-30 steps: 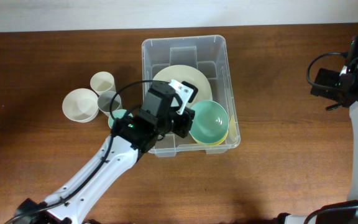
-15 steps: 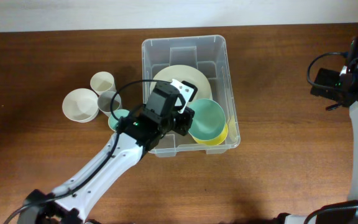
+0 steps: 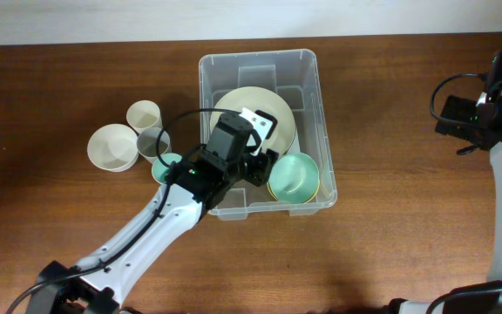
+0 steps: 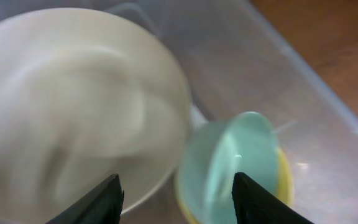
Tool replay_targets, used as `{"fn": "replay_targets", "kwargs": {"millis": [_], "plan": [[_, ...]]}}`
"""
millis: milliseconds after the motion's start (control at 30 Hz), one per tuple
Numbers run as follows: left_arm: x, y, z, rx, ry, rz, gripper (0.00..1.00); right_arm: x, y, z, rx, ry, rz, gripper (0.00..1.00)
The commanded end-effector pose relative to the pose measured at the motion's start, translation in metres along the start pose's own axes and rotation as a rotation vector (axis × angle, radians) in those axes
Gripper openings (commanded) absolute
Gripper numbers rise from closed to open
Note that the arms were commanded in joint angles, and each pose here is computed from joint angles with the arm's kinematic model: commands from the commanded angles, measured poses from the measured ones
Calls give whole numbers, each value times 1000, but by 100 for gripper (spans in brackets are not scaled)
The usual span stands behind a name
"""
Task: Pack container
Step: 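Withdraw the left gripper and move it to the white bowl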
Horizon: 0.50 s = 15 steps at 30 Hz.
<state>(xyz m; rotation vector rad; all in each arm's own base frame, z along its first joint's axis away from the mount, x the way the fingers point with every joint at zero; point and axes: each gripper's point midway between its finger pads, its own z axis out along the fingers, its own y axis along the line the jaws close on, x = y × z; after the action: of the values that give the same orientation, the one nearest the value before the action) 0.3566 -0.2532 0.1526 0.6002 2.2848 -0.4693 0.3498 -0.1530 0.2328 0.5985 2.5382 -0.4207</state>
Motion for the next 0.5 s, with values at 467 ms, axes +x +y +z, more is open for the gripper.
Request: {"fn": "replay_targets", "kwargs": {"millis": [467], "plan": [[-36,148,-134,-407,-160,-278,28,-1,-3,0,13,-3,4,99]]}}
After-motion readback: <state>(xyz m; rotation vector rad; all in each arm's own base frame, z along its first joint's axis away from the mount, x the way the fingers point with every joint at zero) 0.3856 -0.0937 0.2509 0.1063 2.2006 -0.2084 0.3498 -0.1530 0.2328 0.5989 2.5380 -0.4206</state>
